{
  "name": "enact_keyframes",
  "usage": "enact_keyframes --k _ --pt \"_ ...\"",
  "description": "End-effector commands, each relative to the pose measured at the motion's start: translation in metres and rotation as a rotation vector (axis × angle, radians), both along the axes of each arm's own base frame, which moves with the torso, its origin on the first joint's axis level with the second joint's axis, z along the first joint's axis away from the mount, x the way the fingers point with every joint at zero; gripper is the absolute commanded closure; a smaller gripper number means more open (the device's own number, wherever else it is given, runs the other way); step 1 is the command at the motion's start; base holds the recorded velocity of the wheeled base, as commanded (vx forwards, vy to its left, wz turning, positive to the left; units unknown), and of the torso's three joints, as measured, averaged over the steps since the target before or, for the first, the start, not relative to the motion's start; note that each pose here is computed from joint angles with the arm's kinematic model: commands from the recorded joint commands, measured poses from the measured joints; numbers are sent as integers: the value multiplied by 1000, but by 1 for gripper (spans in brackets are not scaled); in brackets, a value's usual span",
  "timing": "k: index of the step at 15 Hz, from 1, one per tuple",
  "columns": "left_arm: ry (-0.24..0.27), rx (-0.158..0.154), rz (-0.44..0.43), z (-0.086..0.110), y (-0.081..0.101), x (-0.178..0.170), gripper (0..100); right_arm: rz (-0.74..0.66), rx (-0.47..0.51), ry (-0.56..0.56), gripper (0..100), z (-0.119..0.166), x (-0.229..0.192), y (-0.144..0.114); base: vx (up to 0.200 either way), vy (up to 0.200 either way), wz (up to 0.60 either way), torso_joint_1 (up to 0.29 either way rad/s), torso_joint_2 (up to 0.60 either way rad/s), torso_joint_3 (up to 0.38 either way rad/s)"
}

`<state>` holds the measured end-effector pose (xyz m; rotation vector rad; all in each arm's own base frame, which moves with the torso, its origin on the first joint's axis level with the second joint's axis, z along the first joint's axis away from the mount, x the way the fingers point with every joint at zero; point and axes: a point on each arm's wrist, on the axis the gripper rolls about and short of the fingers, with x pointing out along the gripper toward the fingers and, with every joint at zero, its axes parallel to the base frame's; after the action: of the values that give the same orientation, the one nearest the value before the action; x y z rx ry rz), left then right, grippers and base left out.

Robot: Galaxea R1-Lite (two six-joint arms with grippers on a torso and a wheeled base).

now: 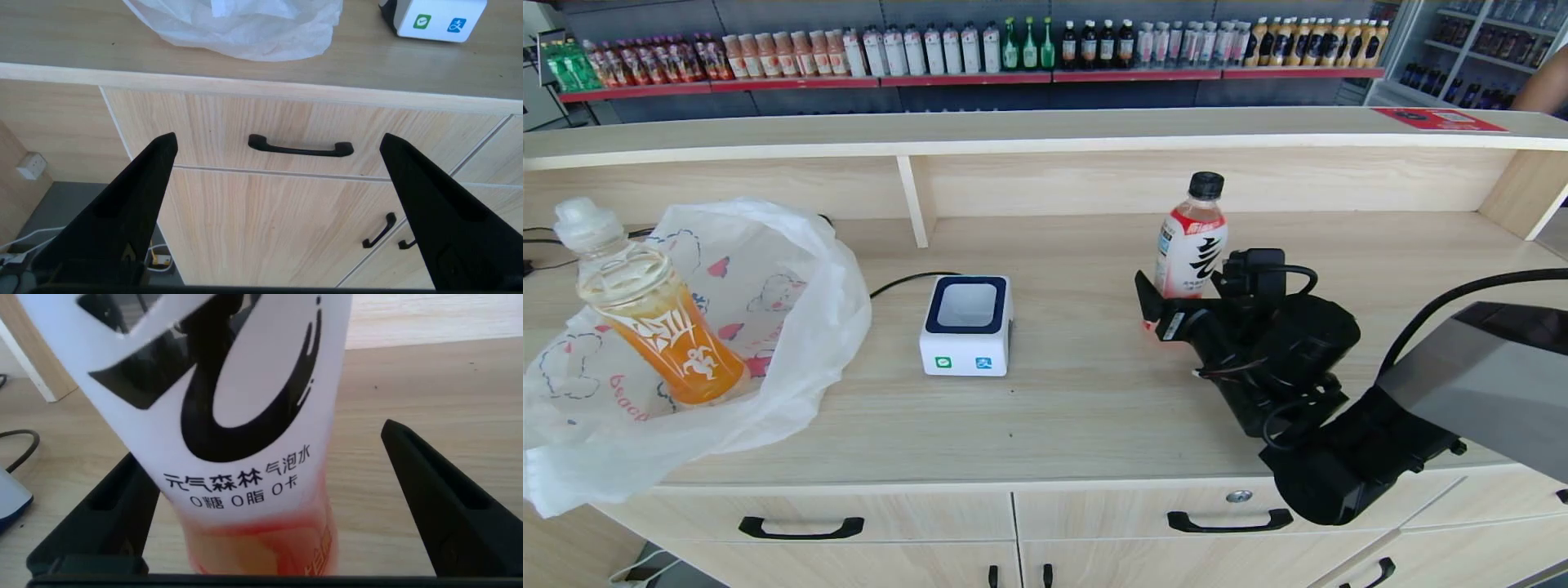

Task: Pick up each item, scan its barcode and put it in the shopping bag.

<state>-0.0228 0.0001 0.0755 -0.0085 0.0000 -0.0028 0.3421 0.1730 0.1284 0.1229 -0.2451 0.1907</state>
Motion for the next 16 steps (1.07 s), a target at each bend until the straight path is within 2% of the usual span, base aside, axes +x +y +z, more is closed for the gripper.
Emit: enact_keyframes --k 1,8,9,16 --pt "0 -1 0 0 0 0 0 -7 -1 3 0 -2 2 -2 0 0 0 0 0 0" --pt "0 -1 0 0 0 0 0 -6 5 -5 0 0 3 -2 0 0 0 0 0 0" --pt "0 -1 0 0 0 0 0 -7 4 -7 100 1 3 -2 0 0 0 0 0 0" --pt "0 -2 0 0 0 0 0 -5 3 -33 100 10 0 -3 0 0 0 0 0 0"
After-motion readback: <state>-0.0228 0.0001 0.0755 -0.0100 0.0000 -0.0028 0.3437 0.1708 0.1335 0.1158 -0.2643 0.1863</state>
